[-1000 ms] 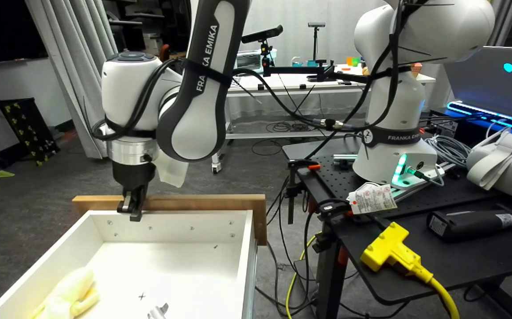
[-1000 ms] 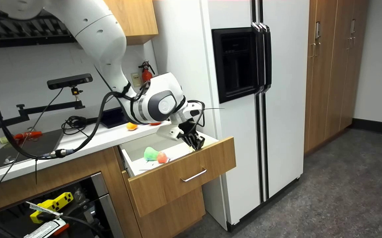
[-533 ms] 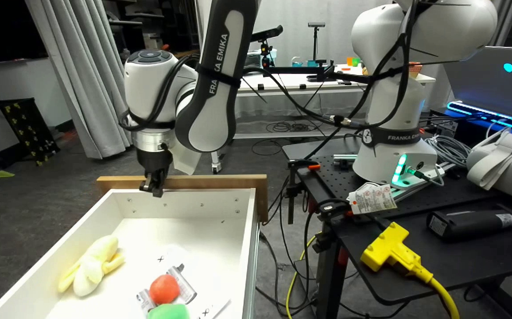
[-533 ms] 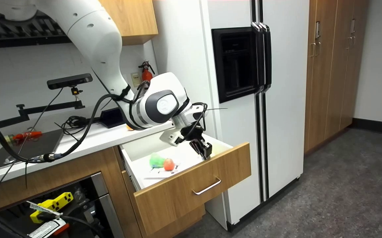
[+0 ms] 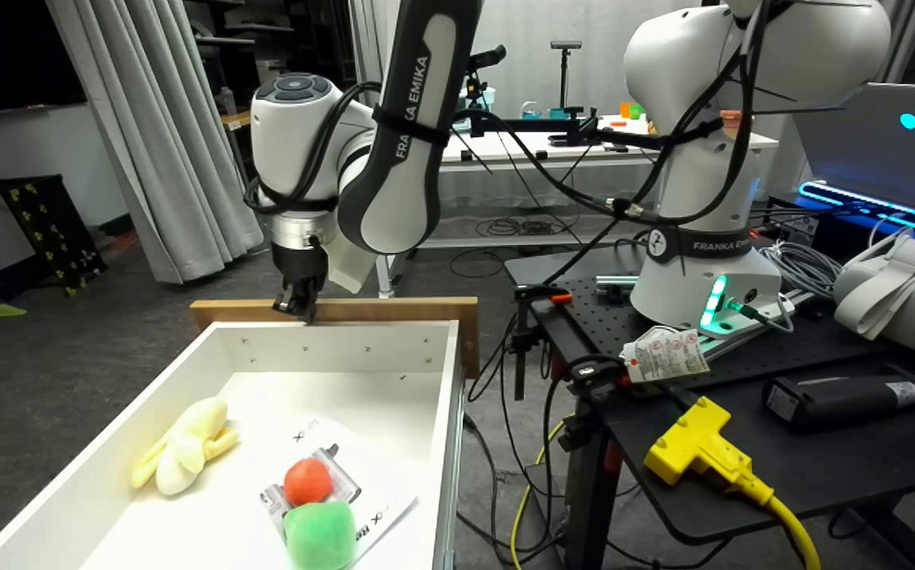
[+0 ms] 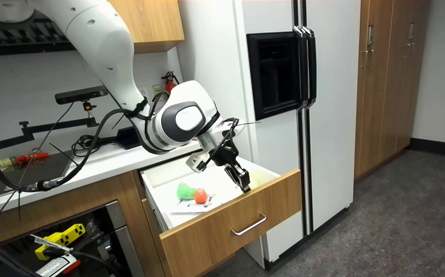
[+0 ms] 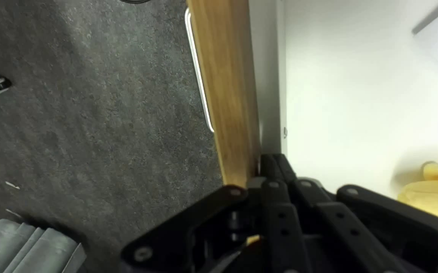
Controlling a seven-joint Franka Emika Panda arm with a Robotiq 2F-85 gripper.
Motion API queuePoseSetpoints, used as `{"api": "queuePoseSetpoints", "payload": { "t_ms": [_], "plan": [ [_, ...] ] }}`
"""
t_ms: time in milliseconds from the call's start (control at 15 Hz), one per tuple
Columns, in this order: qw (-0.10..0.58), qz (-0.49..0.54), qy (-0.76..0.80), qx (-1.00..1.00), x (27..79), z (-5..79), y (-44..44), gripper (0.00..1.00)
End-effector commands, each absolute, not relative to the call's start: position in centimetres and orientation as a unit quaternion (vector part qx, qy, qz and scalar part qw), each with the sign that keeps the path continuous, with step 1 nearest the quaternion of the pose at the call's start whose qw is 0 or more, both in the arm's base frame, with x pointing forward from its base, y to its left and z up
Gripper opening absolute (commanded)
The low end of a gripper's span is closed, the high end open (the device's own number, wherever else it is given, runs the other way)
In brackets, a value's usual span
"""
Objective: Open the top drawer.
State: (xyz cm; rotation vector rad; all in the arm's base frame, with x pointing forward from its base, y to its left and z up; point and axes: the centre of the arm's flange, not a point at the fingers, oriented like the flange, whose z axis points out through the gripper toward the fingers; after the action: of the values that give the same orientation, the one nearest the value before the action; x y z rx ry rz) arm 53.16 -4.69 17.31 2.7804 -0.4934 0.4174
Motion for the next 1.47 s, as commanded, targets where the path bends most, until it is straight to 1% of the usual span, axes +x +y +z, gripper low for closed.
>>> {"api": "queuePoseSetpoints", "payload": {
  "t_ms": [0, 133, 400, 467, 667, 1000, 1333, 1400],
  "plan": [
    [0.164, 0.153, -0.202, 0.953, 50.4, 19.6, -6.1, 0.00],
    [0.165, 0.160, -0.205, 0.951, 50.3, 19.9, -6.0, 0.00],
    [0.144, 0.178, -0.180, 0.957, 50.1, 20.0, -6.0, 0.00],
    [0.136, 0.184, -0.173, 0.958, 50.2, 21.7, -3.0, 0.00],
    [0.123, 0.203, -0.145, 0.961, 50.7, 23.2, -0.8, 0.00],
    [0.075, 0.240, -0.083, 0.964, 51.4, 25.9, 5.2, 0.00],
    [0.032, 0.246, -0.030, 0.968, 51.3, 27.2, 8.6, 0.00],
    [0.025, 0.240, -0.013, 0.970, 51.2, 27.4, 8.9, 0.26]
  ]
}}
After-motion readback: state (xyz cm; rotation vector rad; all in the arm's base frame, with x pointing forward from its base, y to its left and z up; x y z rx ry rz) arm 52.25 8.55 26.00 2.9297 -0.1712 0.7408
